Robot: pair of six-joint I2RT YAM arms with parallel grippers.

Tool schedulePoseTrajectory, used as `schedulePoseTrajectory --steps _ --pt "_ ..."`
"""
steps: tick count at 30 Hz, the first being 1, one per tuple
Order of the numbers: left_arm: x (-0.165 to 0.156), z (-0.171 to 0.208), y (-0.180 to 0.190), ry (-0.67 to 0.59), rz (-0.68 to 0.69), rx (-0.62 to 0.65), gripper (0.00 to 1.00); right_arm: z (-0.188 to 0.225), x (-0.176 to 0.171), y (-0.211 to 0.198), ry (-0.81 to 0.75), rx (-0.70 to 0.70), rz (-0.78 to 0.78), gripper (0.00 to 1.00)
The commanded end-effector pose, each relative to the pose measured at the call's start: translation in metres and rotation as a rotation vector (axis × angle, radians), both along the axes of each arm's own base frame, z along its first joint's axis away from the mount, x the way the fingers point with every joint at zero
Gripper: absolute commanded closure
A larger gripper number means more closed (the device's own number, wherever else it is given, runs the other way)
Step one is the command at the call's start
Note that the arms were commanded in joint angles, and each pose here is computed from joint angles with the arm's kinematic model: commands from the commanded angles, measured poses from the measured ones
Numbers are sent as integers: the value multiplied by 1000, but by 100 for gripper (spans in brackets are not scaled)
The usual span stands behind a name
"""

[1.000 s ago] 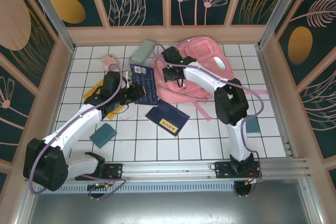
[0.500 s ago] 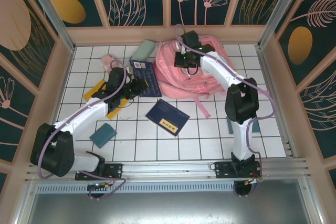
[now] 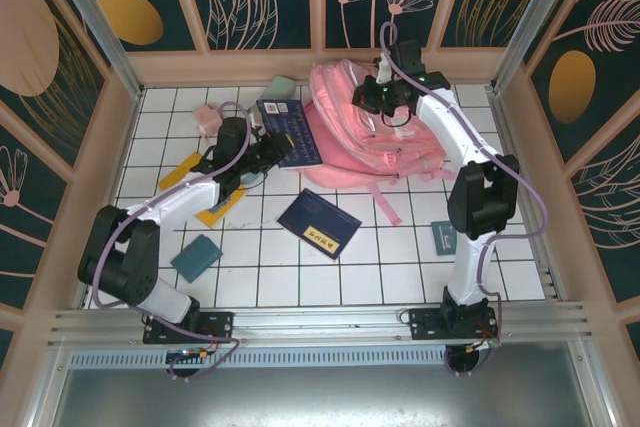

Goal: Pack the student bag

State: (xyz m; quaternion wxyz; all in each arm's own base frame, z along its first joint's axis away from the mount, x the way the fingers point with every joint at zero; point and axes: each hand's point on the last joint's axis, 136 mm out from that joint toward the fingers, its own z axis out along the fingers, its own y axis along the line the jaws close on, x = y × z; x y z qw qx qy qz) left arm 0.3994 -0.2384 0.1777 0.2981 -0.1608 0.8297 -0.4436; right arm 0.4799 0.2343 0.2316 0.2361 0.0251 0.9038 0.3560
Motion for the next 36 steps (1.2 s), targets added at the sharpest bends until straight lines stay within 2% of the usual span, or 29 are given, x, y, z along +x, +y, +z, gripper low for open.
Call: schedulePoseTrajectory --steps 1,6,15,21,30,36 --pt "19 46 -34 -135 -55 -115 100 81 -5 6 -114 188 39 100" --pt "33 29 -70 -119 -73 -106 100 103 -7 0 -108 268 40 100" --pt "54 2 -132 -91 -88 -169 100 128 -7 -17 -94 370 17 100" --pt "69 -4 -165 -96 -74 -265 100 136 -6 -23 -93 397 5 100" --pt "84 -35 -226 -46 -110 -213 100 138 -6 -26 -92 408 7 100" --pt "102 -65 -248 -14 -106 -91 100 138 -5 -30 -89 414 1 100"
